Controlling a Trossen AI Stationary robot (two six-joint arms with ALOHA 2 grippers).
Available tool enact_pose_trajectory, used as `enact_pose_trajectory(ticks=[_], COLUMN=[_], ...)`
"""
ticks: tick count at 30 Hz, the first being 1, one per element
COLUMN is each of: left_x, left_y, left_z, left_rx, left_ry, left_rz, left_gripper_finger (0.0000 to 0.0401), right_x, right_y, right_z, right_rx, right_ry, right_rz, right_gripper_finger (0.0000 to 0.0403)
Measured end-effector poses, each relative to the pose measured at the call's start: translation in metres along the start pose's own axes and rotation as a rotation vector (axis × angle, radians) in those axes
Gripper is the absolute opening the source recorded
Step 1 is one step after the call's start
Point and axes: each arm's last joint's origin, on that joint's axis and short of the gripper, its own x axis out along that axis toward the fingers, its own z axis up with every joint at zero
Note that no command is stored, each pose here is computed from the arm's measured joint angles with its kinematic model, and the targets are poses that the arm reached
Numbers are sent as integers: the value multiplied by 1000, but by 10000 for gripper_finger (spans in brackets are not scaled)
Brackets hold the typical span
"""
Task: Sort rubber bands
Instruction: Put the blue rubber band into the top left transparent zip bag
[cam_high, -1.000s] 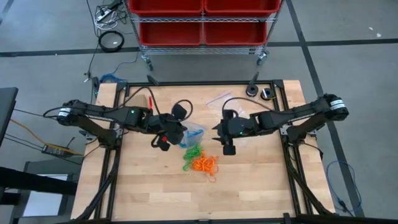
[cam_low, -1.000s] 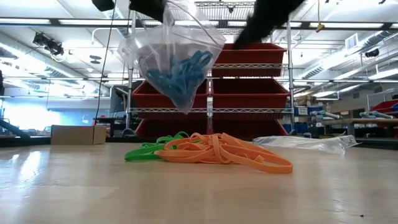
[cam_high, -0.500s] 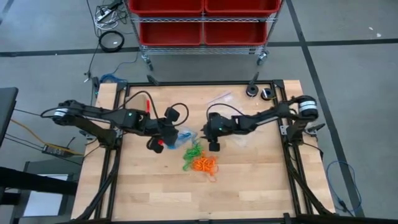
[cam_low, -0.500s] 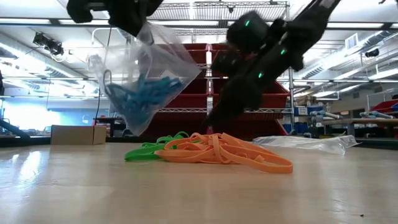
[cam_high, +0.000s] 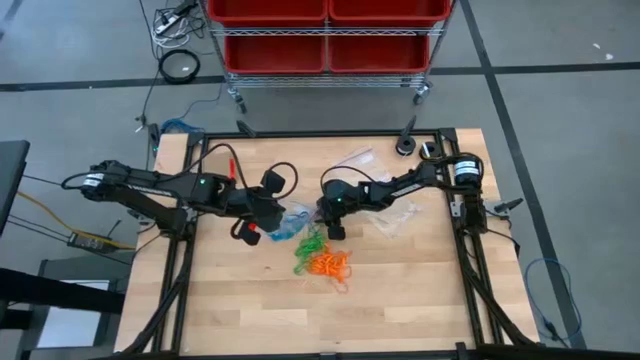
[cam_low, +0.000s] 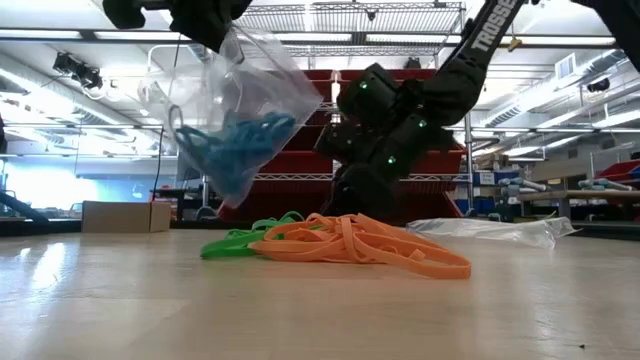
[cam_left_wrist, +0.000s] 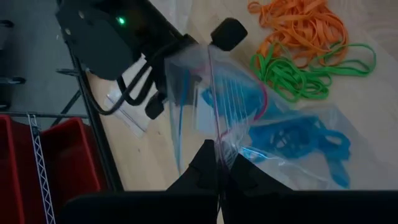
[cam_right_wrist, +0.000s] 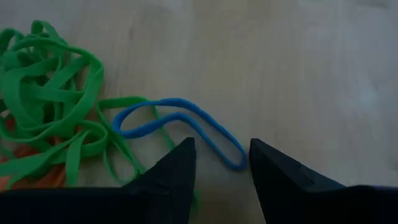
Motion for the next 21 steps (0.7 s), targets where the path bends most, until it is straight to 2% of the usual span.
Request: enact_pose_trajectory(ticks=[4, 9, 15, 21], left_x=[0, 0, 0, 0], left_y=[0, 0, 0, 0], left_z=[0, 0, 0, 0], left_rx=[-1, -1, -4, -3], left_ry=[0, 1, 2, 6], left_rz=[-1, -1, -2, -5], left_gripper_finger=[0, 0, 0, 0], right_x=[5, 4, 2, -20], right_y=[-1, -1, 0, 10], right_z=[1, 0, 0, 10], right_rx=[7, 8, 29, 7], right_ry=[-4, 11, 35, 101], right_rz=[-6, -15, -32, -82], right_gripper_finger=[113, 14, 2, 1])
